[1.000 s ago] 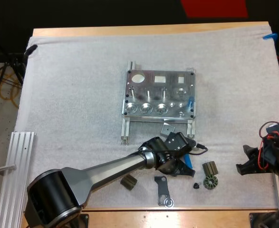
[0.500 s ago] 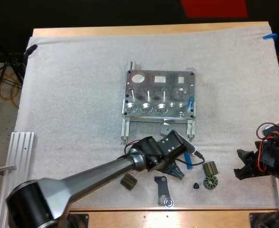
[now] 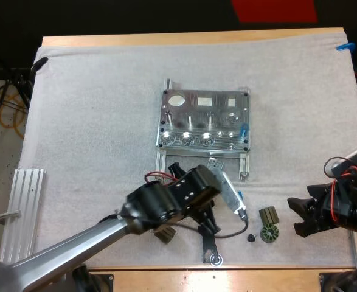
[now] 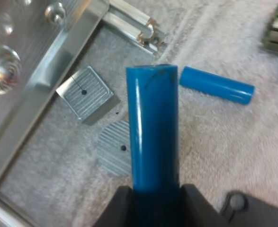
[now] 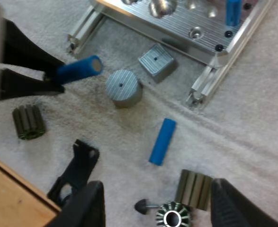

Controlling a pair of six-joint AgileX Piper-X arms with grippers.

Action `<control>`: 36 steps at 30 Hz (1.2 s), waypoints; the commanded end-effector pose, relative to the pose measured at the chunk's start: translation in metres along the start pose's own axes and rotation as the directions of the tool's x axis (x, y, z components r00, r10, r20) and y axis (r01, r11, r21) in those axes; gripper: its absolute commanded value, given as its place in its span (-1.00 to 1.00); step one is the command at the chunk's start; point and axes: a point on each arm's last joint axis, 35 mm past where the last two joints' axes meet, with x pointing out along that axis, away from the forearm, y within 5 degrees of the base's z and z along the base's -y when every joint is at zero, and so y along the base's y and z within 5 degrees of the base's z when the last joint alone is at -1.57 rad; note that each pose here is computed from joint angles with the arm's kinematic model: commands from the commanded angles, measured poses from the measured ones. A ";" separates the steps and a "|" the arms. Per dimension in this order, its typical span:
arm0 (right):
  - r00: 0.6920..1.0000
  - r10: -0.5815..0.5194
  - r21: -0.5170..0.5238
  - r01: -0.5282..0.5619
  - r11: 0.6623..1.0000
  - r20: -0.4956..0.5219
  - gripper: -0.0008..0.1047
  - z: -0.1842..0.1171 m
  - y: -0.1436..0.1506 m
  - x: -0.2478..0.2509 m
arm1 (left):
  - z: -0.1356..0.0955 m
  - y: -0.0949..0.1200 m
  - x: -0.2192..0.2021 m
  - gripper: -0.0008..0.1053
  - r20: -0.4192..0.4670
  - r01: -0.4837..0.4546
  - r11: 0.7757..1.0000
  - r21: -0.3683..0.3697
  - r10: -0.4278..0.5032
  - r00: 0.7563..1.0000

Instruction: Load cells from right to left

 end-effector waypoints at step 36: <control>0.837 0.546 0.329 -0.526 0.784 0.036 0.06 0.008 0.017 0.075 | -0.047 -0.001 -0.073 -0.92 0.127 0.426 0.864 0.268 -0.470 0.873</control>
